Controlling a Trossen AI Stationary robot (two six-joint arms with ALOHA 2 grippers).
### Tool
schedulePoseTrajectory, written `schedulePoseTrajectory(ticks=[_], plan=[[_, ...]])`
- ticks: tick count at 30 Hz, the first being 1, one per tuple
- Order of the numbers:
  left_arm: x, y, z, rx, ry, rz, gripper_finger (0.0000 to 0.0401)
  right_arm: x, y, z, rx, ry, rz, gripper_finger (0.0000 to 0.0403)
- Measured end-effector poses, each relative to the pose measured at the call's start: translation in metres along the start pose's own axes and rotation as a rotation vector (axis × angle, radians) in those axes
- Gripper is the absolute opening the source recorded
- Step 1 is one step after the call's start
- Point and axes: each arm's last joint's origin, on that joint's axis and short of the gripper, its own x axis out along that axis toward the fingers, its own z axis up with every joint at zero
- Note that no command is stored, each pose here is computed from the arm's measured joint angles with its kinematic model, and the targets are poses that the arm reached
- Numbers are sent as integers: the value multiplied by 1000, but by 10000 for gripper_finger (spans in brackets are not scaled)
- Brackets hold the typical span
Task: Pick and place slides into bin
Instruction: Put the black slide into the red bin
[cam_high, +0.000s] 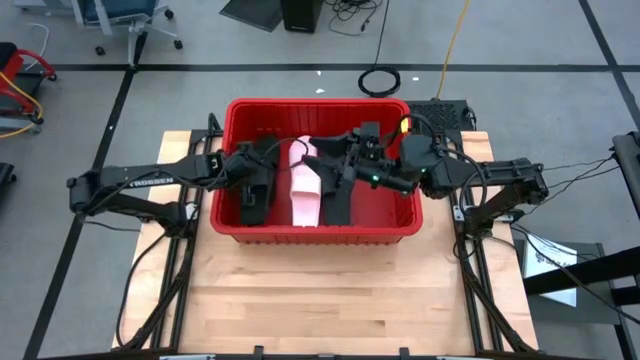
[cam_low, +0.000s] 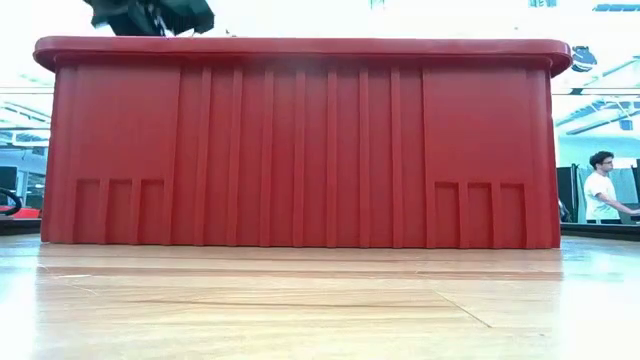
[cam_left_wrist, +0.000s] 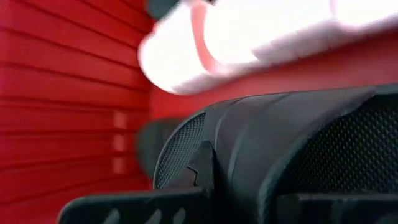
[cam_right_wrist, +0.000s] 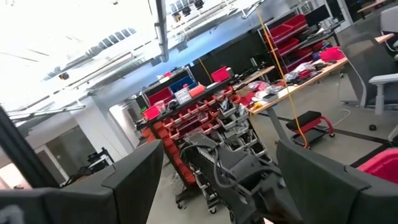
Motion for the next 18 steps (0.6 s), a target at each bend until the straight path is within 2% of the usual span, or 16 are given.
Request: schedulePoseTrajectory(ticks=[5, 7, 16, 18], plan=[[18, -1, -11, -18, 12, -20, 10, 2, -6, 3, 8, -10, -17, 302], [27, -7, -19, -5, 41, -60, 10, 3, -8, 4, 7, -13, -22, 302], [49, -26, -38, 14, -15, -44, 10, 5, -16, 7, 12, -19, -51, 302], [51, -30, -42, 26, -12, -75, 10, 6, -19, 8, 19, -17, -61, 302]])
